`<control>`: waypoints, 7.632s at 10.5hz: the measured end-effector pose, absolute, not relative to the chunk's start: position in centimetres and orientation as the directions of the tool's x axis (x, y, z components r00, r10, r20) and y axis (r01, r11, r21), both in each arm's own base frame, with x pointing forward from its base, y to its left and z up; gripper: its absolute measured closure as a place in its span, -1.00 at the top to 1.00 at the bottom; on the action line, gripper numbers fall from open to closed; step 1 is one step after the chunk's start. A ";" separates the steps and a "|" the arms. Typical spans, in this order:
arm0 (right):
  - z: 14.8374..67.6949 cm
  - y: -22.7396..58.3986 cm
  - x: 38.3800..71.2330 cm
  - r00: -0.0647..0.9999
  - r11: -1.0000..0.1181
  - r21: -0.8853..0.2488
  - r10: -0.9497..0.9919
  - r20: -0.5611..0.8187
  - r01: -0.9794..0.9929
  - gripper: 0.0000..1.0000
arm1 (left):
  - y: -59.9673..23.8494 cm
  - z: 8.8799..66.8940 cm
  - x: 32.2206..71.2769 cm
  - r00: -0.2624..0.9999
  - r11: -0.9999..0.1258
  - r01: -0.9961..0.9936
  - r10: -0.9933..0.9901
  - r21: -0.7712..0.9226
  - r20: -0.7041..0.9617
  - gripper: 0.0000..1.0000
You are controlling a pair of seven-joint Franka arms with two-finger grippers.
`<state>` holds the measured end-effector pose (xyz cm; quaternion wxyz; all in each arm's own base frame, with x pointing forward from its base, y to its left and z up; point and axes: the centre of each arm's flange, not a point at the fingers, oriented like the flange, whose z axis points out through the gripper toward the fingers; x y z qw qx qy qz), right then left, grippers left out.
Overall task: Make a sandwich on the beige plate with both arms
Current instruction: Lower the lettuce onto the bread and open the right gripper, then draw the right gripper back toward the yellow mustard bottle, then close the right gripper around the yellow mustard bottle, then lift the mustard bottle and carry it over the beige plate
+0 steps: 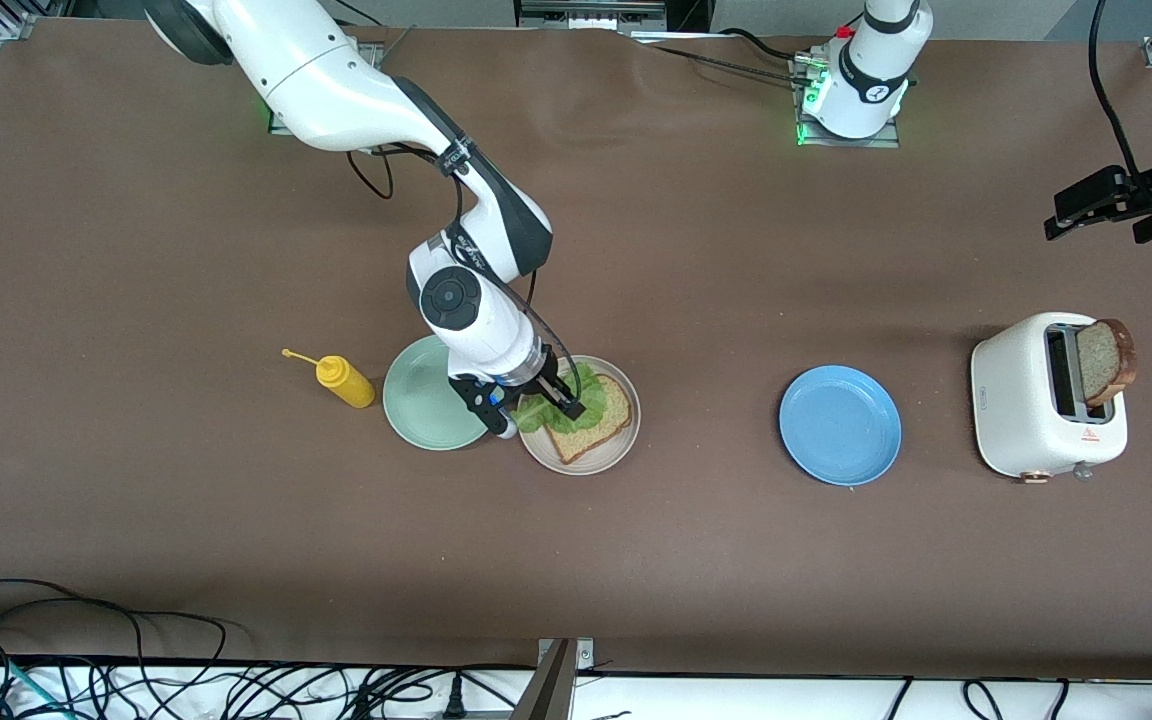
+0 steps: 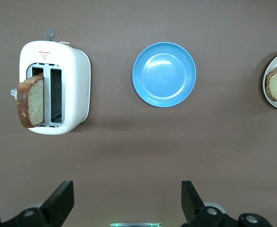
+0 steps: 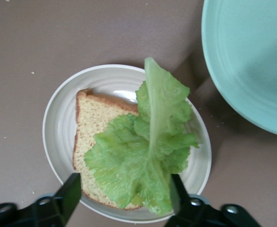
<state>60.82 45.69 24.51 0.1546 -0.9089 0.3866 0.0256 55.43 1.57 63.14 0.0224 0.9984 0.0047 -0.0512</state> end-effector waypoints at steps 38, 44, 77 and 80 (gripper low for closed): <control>12.9 -8.2 53.5 0.257 -0.095 -0.239 0.373 0.891 0.966 1.00 | 2.1 62.9 55.5 0.994 -0.999 0.021 0.016 0.044 -0.106 1.00; 9.5 -3.7 55.1 0.170 -0.130 -0.151 0.146 0.975 0.980 1.00 | 2.1 62.9 55.5 0.994 -0.999 0.021 0.016 0.044 -0.106 1.00; 28.8 29.8 68.1 0.305 -0.296 -0.190 0.952 0.023 0.936 -0.84 | 2.7 62.9 55.5 0.994 -0.999 0.032 0.027 0.044 -0.106 1.00; 29.6 36.0 65.1 0.229 -0.238 -0.038 0.959 -0.167 0.970 -0.84 | 3.2 62.9 55.5 0.994 -0.998 0.042 0.037 0.044 -0.106 1.00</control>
